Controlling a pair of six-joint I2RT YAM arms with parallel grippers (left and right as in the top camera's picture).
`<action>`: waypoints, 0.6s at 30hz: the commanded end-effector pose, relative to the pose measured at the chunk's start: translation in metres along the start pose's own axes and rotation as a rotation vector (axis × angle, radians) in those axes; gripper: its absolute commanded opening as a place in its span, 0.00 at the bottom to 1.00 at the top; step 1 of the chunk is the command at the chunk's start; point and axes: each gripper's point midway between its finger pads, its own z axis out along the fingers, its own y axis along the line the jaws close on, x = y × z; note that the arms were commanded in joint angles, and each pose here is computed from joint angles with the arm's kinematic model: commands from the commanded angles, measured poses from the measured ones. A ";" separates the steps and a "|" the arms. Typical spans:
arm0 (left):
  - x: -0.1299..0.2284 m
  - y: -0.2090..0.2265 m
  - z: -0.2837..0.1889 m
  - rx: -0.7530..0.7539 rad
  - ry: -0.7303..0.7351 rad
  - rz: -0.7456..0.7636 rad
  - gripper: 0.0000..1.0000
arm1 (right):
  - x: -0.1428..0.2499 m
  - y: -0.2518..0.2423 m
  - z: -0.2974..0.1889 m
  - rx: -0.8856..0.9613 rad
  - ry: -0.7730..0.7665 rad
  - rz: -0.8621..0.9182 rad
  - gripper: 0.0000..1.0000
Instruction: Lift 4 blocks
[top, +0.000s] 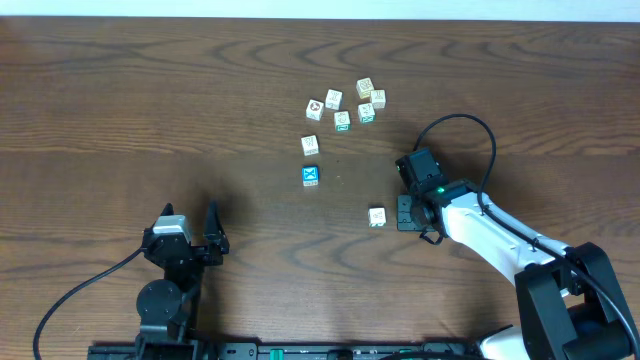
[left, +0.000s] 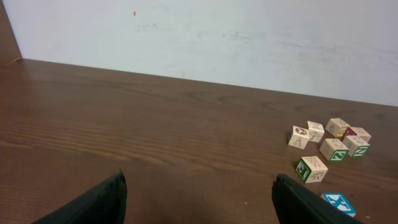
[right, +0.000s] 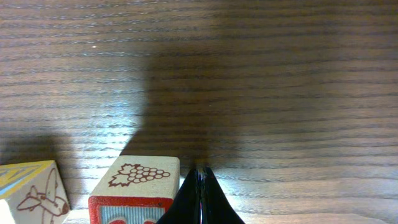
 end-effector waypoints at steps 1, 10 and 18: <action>0.016 0.009 0.001 -0.043 0.046 0.003 0.75 | 0.000 0.008 0.000 -0.043 0.010 -0.023 0.01; 0.016 0.009 0.001 -0.043 0.046 0.003 0.75 | -0.006 0.015 -0.001 -0.079 -0.015 -0.083 0.01; 0.016 0.009 0.001 -0.043 0.046 0.003 0.75 | -0.007 0.024 -0.002 -0.128 -0.019 -0.115 0.01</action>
